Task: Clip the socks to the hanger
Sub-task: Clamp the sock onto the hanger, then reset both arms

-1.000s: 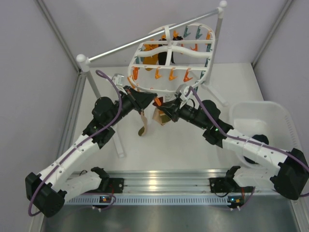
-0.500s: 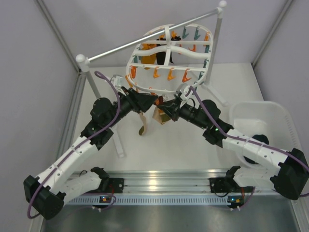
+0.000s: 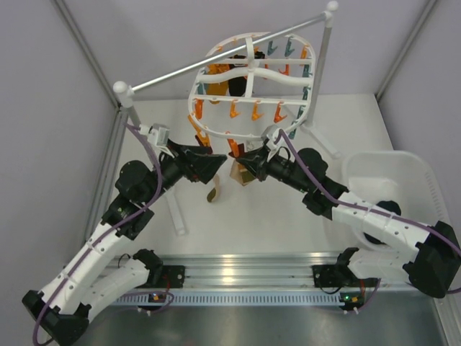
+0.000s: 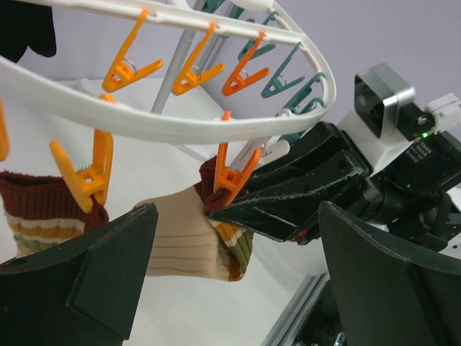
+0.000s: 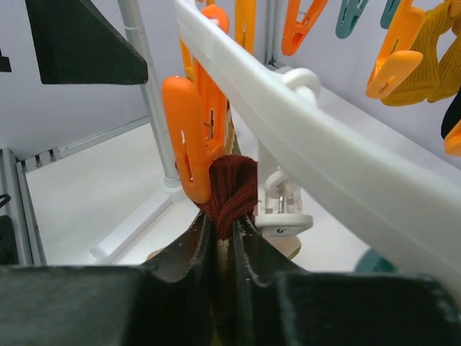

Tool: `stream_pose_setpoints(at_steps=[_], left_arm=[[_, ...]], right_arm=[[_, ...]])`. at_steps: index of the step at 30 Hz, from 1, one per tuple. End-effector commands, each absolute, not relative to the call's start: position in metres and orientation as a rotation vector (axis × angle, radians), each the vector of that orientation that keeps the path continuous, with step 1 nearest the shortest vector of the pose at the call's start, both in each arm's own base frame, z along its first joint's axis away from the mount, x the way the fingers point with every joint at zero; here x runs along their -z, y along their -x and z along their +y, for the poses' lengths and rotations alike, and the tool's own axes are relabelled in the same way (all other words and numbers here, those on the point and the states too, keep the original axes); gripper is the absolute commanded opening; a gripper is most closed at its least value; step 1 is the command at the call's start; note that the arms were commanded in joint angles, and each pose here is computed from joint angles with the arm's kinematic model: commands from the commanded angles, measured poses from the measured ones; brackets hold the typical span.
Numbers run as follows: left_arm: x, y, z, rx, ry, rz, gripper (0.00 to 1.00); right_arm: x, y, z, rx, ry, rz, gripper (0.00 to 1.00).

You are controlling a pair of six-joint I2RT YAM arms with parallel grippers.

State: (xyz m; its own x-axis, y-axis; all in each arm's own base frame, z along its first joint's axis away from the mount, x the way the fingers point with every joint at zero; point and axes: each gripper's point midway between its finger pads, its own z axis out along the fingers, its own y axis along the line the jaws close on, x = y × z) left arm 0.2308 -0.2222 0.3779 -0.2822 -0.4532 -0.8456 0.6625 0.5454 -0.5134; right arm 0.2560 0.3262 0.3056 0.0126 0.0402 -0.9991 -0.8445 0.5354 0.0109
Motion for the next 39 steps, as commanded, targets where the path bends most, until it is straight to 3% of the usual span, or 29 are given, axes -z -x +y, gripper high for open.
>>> stream_pose_setpoints(at_steps=[1, 2, 4, 19, 24, 32, 39], left_arm=[[-0.360, -0.229, -0.217, 1.033, -0.230, 1.548, 0.98], [-0.356, -0.229, -0.215, 1.019, -0.246, 1.555, 0.98], [-0.346, -0.227, -0.211, 0.995, -0.260, 1.598, 0.98], [-0.288, -0.213, -0.170, 0.690, -0.460, 1.849, 0.98], [-0.265, -0.202, -0.160, 0.601, -0.593, 1.979, 0.98], [-0.245, -0.211, -0.125, 0.357, -0.608, 1.968, 0.98], [-0.244, -0.215, -0.105, 0.294, -0.548, 1.912, 0.98]], right_arm=[[-0.337, -0.252, 0.331, -0.812, 0.747, 1.329, 0.16], [-0.335, -0.252, 0.331, -0.813, 0.753, 1.338, 0.31], [-0.332, -0.252, 0.330, -0.788, 0.781, 1.340, 0.40], [-0.293, -0.221, 0.247, -0.580, 0.838, 1.517, 0.79], [-0.283, -0.230, 0.193, -0.552, 0.677, 1.625, 0.98], [-0.275, -0.215, 0.135, -0.471, 0.554, 1.667, 1.00], [-0.272, -0.200, 0.105, -0.419, 0.481, 1.664, 1.00]])
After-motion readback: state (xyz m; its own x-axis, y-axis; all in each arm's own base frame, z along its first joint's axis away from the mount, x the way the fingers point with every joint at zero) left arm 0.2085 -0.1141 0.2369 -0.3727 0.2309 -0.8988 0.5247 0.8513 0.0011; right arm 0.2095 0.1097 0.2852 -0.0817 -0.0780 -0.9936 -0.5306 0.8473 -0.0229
